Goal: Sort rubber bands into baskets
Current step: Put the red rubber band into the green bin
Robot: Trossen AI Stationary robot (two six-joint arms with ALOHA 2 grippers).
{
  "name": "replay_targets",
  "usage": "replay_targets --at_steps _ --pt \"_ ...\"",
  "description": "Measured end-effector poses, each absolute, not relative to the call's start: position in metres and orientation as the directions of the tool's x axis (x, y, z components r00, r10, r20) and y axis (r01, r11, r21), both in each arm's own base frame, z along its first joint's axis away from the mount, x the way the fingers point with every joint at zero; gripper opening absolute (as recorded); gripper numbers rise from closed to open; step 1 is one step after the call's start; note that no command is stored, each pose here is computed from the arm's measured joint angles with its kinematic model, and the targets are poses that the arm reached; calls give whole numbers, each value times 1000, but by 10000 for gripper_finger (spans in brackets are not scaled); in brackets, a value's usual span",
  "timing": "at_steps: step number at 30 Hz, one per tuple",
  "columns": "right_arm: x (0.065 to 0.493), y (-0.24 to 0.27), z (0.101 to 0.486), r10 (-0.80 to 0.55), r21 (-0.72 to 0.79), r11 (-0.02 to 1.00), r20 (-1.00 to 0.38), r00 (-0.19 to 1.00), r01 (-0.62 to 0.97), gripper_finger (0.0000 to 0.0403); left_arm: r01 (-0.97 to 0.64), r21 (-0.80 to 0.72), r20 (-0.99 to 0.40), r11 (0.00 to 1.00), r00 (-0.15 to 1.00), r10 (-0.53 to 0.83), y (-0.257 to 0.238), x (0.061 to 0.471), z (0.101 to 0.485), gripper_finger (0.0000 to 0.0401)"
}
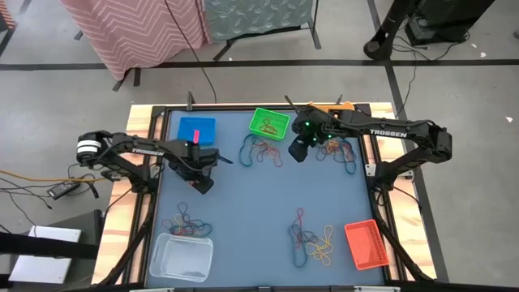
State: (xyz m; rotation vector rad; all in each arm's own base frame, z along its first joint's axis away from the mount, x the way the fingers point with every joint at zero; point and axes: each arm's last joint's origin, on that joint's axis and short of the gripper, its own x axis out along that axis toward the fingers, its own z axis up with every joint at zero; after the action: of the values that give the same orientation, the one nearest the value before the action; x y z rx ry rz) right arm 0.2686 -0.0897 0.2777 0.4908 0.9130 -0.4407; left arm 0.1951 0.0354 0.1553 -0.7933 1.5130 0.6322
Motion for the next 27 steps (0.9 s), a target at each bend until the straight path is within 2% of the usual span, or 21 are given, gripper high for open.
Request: replay_targets --at_steps 15,18,22,27 --pt "269 -90 278 -154 212 804 -828 539 555 259 -769 10 -991 640 -94 -97 37 199 142 128" --pt "269 -90 278 -154 212 804 -828 539 555 259 -752 -3 -989 659 -95 -113 36 198 142 93" --pt "269 -90 278 -154 212 804 -828 539 555 256 -728 -28 -986 685 -93 -140 36 200 145 19" --pt "269 -90 278 -148 217 805 -827 542 551 256 -674 -57 -988 736 -70 -141 38 214 169 4"
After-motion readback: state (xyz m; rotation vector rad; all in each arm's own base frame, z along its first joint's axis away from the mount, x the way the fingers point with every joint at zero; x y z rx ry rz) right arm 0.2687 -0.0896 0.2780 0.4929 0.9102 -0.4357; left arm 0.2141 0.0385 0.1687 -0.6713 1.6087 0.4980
